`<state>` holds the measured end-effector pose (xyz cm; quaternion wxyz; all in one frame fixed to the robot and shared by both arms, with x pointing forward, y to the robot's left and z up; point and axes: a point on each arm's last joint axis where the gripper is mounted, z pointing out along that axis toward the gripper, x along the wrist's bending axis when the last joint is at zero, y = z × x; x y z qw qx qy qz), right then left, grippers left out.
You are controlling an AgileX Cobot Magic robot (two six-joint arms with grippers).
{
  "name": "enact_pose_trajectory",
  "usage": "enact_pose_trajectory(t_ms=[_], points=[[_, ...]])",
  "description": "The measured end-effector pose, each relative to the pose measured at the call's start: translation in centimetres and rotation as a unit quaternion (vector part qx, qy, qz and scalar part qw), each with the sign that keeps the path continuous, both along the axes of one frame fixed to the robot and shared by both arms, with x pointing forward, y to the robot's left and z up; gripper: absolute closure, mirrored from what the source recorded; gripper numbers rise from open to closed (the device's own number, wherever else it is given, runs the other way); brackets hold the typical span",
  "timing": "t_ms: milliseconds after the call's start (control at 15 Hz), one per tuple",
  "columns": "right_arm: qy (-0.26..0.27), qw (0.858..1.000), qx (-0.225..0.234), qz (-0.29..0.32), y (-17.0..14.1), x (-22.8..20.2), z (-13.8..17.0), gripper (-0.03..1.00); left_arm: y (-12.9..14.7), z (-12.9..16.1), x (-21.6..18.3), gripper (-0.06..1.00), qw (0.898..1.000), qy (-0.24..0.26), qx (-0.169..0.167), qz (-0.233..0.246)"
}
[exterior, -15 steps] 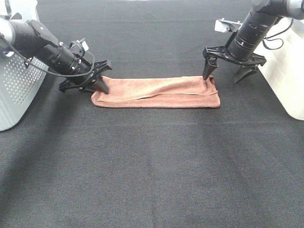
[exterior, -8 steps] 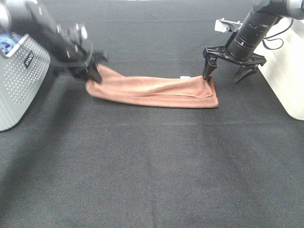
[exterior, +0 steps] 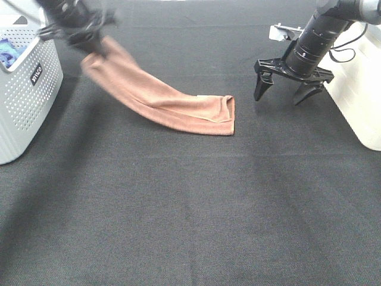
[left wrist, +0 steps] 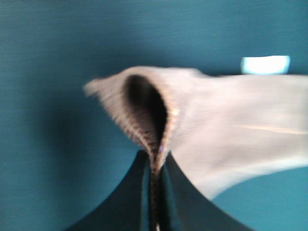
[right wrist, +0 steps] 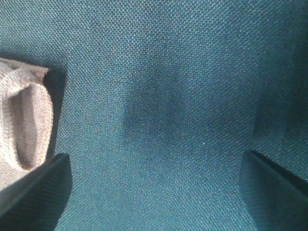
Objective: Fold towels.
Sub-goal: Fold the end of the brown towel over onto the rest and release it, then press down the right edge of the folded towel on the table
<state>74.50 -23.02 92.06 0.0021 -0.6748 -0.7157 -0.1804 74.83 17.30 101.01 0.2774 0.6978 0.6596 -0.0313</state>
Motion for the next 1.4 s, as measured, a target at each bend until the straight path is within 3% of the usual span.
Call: enact_pose_trajectory(t_ms=[267, 400, 533, 733, 933, 1067, 1267, 1400], points=[[0.000, 1.000, 0.000, 0.000, 0.0, 0.0, 0.0, 0.09, -8.1, 0.4, -1.7, 0.92, 0.995, -0.017, -0.087, -0.049], [0.000, 1.000, 0.000, 0.000, 0.0, 0.0, 0.0, 0.09, -13.0, -1.6, -2.4, 0.92, 0.992, -0.038, -0.106, -0.064], [0.000, 1.000, 0.000, 0.000, 0.0, 0.0, 0.0, 0.09, -15.1, -4.0, -2.5, 0.92, 0.991, -0.038, -0.110, -0.059], [0.000, 1.000, 0.000, 0.000, 0.0, 0.0, 0.0, 0.09, -15.9, -7.4, -2.1, 0.92, 0.993, -0.019, -0.113, -0.031], [0.001, 1.000, 0.000, 0.000, 0.0, 0.0, 0.0, 0.09, -16.2, -9.0, -2.1, 0.88, 0.993, -0.002, -0.113, -0.022], [0.001, 1.000, 0.000, 0.000, 0.0, 0.0, 0.0, 0.09, -16.8, -9.4, -2.1, 0.71, 0.991, -0.003, -0.130, -0.009], [0.003, 1.000, 0.012, -0.005, 0.2, 0.0, 0.0, 0.09, -17.5, -8.6, -1.6, 0.42, 0.980, -0.019, -0.193, 0.030], [0.010, 1.000, 0.023, -0.006, 0.4, -0.1, 0.1, 0.09, -17.5, -8.5, -1.5, 0.40, 0.980, -0.027, -0.196, 0.021]])
